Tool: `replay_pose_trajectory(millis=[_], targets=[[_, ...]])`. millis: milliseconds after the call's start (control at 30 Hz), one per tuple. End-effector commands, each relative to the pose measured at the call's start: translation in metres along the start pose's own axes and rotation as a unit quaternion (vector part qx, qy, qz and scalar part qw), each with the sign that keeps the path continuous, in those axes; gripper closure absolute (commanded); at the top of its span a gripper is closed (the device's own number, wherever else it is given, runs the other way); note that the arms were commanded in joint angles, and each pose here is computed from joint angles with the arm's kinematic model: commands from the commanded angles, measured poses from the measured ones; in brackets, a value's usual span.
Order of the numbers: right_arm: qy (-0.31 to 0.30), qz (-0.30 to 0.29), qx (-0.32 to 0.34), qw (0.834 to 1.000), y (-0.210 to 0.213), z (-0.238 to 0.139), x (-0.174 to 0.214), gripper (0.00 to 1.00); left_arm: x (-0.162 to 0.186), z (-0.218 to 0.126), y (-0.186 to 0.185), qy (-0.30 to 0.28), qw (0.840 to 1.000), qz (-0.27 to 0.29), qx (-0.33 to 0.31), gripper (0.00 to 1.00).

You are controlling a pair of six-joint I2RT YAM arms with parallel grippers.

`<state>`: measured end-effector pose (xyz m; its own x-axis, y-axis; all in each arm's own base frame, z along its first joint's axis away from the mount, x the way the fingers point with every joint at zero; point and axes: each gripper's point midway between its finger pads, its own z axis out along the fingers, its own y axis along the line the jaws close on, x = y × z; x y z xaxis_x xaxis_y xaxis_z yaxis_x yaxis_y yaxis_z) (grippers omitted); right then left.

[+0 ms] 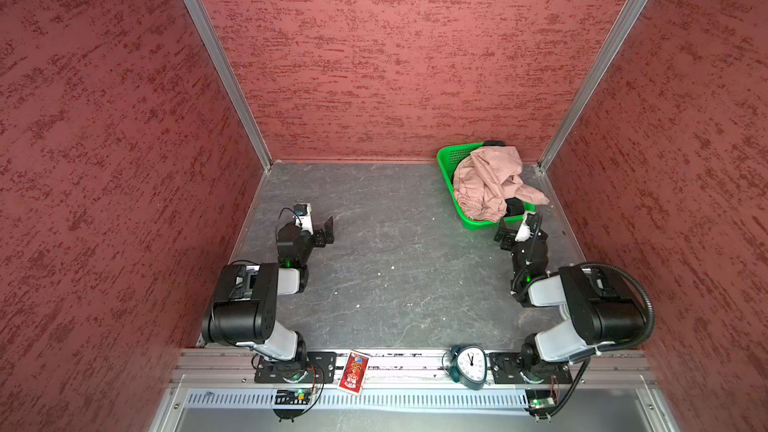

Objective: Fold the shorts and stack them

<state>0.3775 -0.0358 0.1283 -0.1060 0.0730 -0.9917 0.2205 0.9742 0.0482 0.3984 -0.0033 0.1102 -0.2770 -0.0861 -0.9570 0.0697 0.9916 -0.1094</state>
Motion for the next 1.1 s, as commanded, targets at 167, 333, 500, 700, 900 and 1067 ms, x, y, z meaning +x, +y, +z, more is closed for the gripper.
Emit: replay_pose_trajectory(millis=[167, 333, 500, 700, 900, 1067], targets=[[-0.015, -0.001, -0.008, 1.000, 0.0027, 0.0032, -0.0094, 0.01, -0.0051, 0.0010, 0.0020, -0.006, 1.000, -0.001, 0.000, 0.00], [-0.005, 0.006, -0.012, 1.000, 0.0004, 0.0068, -0.0074, 0.01, -0.0051, 0.0010, 0.0020, -0.006, 1.000, -0.001, -0.001, 0.01], [-0.001, 0.009, -0.018, 1.000, 0.0006, 0.0089, -0.0070, 0.01, -0.0051, 0.0010, 0.0019, -0.006, 1.000, -0.001, -0.001, 0.01], [-0.001, 0.009, -0.018, 1.000, 0.0005, 0.0088, -0.0071, 0.01, -0.0050, 0.0011, 0.0018, -0.006, 1.000, 0.000, -0.001, 0.01], [-0.002, 0.009, -0.018, 1.000, 0.0003, 0.0086, -0.0072, 0.01, -0.0050, 0.0011, 0.0018, -0.006, 1.000, 0.000, -0.001, 0.01], [-0.011, 0.009, -0.015, 1.000, -0.0004, 0.0069, -0.0152, 0.01, -0.0051, 0.0010, 0.0020, -0.006, 1.000, 0.000, -0.001, 0.01]])
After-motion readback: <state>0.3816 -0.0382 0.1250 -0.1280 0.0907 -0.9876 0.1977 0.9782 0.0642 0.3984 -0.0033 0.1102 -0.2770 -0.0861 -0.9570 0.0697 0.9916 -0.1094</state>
